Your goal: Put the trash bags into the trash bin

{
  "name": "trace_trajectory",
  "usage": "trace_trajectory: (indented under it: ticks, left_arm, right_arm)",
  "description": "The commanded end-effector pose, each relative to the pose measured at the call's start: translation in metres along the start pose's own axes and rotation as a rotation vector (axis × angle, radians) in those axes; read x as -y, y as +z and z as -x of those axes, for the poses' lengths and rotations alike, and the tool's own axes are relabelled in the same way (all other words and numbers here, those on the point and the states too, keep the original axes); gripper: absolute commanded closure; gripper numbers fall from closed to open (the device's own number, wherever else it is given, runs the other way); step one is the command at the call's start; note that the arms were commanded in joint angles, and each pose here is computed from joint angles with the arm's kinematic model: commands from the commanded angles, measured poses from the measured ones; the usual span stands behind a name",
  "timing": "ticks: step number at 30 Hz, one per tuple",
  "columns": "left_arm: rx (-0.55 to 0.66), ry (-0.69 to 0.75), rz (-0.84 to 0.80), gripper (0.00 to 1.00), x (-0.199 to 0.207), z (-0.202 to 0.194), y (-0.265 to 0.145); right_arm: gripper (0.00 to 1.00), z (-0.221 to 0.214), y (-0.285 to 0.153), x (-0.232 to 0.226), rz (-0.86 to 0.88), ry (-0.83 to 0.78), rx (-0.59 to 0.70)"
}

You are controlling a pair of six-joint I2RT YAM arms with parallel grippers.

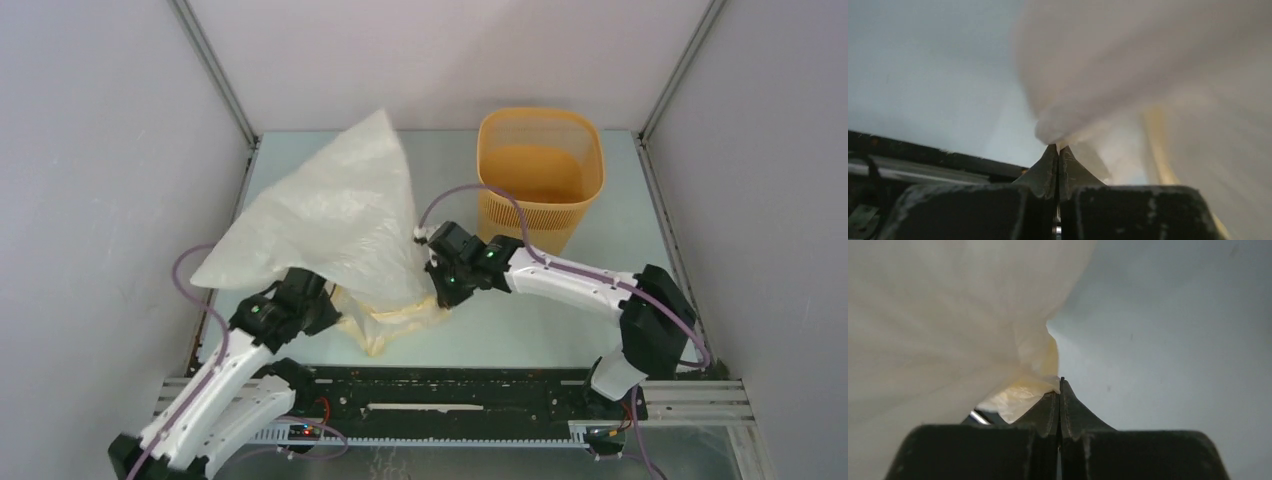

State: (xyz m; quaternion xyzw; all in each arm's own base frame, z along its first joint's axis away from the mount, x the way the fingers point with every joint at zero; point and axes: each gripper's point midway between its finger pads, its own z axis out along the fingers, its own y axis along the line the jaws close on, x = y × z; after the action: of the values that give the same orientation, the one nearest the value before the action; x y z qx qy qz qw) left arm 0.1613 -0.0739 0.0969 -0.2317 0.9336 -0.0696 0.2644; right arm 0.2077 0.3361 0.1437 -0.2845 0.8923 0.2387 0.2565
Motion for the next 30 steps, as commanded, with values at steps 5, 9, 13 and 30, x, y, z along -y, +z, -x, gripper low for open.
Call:
trace_trajectory:
  ticks: [5,9,13,30]
  left_arm:
    - [0.413,-0.066,-0.456,1.0,0.083,0.126,-0.164]
    - [0.599,0.012,-0.595,1.0,0.122,0.201,-0.294]
    - [0.787,-0.003,-0.749,1.0,0.135,0.243,-0.4]
    - [-0.083,-0.04,-0.468,1.0,0.077,-0.013,-0.033]
  right_arm:
    - [1.0,0.074,-0.087,-0.024,0.071,-0.053,0.109]
    - [1.0,0.173,-0.178,-0.044,0.102,-0.075,0.337]
    - [1.0,0.234,-0.292,-0.074,0.179,-0.122,0.666]
    - [1.0,-0.045,-0.037,0.003,0.153,0.178,-0.149]
